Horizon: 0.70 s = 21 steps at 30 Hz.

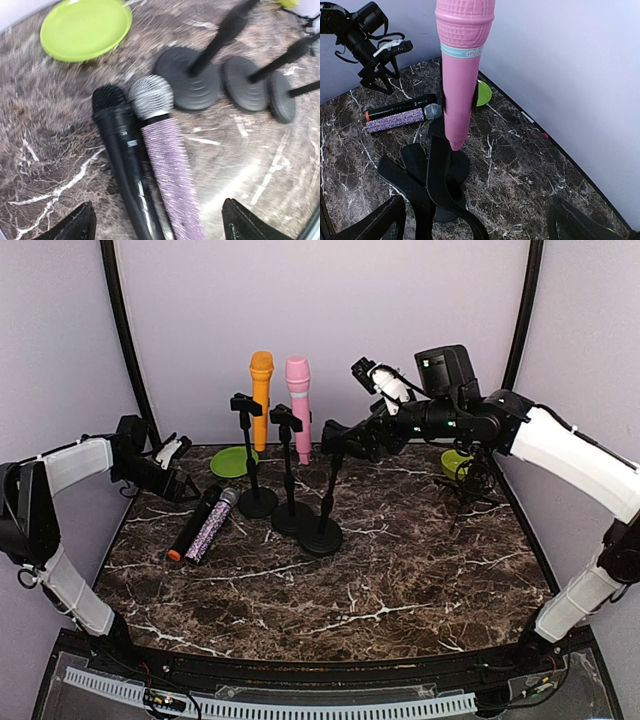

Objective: Remove the microphone from the stand

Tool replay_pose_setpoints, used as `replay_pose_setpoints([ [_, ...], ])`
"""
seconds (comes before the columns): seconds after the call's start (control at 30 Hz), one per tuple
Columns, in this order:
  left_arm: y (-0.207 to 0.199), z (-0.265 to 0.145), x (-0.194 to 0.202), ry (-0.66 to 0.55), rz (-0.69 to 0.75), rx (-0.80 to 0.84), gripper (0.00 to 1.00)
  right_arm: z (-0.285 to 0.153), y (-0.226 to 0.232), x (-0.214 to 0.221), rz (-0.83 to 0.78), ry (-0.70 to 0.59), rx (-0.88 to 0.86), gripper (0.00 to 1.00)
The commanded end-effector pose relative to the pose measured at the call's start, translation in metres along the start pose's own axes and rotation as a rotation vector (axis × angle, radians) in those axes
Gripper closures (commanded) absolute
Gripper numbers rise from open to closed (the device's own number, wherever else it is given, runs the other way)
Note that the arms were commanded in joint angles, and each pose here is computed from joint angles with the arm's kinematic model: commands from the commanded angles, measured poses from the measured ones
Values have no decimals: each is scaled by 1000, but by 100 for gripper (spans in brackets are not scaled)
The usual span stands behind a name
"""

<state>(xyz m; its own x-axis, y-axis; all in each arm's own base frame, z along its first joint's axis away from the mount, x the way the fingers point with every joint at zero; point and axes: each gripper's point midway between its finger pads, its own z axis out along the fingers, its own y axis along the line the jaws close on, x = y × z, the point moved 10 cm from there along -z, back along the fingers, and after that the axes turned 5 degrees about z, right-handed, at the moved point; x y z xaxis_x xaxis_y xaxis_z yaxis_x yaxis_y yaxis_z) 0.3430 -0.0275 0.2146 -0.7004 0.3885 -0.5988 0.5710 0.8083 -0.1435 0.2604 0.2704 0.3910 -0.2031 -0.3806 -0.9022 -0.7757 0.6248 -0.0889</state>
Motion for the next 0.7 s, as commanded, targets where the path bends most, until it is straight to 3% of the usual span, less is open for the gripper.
replay_pose_setpoints([
  [0.0, -25, -36, -5, -39, 43, 89, 10, 4, 3, -3, -10, 11, -129, 4],
  [0.2, -40, -60, -11, -84, 55, 121, 10, 10, 3, -2, -17, 37, -140, 18],
  [0.37, -52, -78, -15, -150, 55, 143, 11, 9, 2, -6, 3, 26, -119, 50],
  [0.67, -71, -104, -15, -211, 71, 175, 12, -5, 9, -16, 47, -40, -163, 83],
])
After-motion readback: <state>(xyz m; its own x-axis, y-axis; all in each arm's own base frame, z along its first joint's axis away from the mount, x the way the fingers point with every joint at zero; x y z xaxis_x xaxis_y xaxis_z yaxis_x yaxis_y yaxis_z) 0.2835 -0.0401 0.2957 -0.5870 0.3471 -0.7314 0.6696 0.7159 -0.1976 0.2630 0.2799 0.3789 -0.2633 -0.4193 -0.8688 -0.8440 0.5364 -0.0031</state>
